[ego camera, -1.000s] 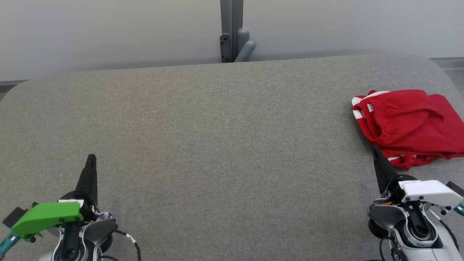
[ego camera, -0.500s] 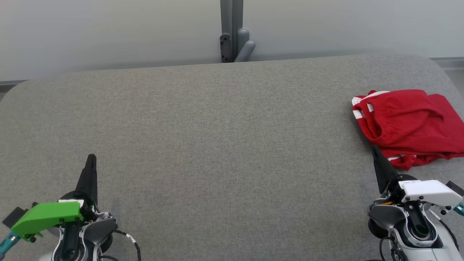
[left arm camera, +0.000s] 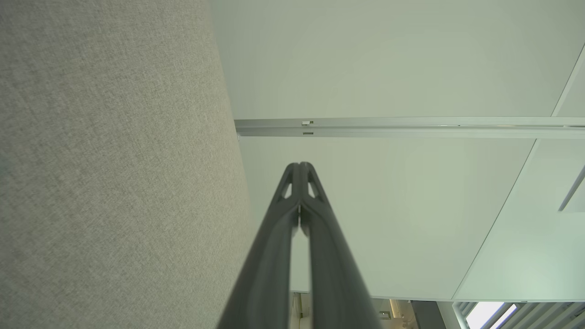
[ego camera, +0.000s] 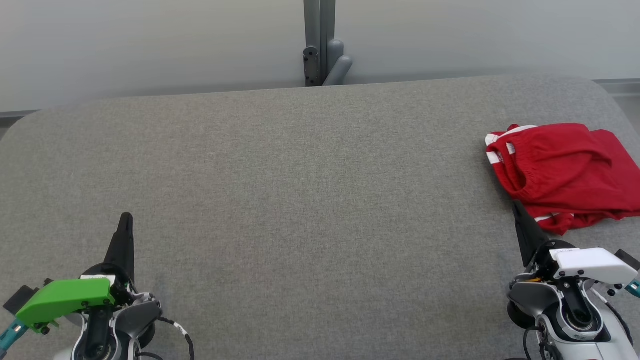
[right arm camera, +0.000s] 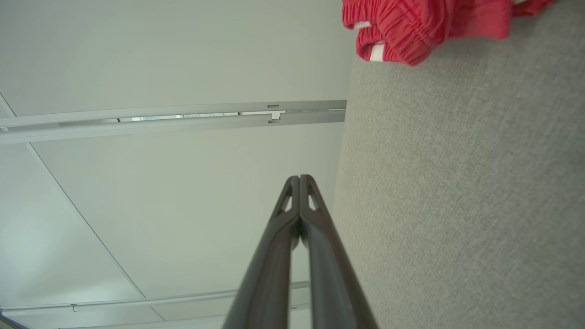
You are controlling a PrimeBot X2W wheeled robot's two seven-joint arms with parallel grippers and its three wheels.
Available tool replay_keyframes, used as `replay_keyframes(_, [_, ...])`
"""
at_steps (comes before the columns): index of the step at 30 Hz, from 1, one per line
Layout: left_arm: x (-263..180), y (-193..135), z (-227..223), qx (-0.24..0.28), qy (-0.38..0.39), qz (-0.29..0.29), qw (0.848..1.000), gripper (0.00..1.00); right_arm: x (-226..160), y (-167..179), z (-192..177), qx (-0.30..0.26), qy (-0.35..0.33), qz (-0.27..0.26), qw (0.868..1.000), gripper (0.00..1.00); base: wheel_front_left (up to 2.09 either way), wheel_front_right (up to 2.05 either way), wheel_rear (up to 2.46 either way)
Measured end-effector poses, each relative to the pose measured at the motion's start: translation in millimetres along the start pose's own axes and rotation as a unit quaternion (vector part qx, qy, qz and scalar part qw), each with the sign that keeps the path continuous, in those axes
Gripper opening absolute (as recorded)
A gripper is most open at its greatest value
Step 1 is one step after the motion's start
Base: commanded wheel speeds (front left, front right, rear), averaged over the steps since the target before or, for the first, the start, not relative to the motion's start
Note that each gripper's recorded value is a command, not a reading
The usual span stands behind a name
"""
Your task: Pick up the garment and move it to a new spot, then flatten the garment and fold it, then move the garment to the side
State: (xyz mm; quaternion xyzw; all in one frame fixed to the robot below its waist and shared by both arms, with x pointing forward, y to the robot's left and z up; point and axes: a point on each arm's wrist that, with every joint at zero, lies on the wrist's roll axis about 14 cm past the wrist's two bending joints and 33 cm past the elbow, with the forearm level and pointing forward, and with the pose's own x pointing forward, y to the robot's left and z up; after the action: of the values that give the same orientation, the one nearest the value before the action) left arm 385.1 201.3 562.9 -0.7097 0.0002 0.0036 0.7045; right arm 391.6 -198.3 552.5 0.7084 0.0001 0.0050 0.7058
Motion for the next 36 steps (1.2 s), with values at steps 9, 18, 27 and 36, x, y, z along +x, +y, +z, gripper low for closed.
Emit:
replay_keyframes(9, [0.0, 0.0, 0.0, 0.0, 0.0, 0.0, 1.0, 0.0, 0.1, 0.2, -0.4, 0.001, 0.0, 0.0, 1.0, 0.0, 0.0, 0.0, 0.0])
replay_keyframes(18, [0.0, 0.0, 0.0, 0.0, 0.0, 0.0, 1.0, 0.0, 0.2, 0.5, -0.2, 0.0, 0.001, 0.0, 1.0, 0.0, 0.0, 0.0, 0.0])
replay_keyframes(27, [0.0, -0.1, 0.0, 0.0, 0.0, 0.0, 1.0, 0.0, 0.2, 0.8, 0.8, -0.002, 0.0, 0.001, 1.0, 0.0, 0.0, 0.0, 0.0])
replay_keyframes(36, [0.0, -0.2, 0.0, 0.0, 0.0, 0.0, 1.0, 0.0, 0.3, 1.2, 0.6, -0.001, 0.0, 0.001, 1.0, 0.0, 0.0, 0.0, 0.0])
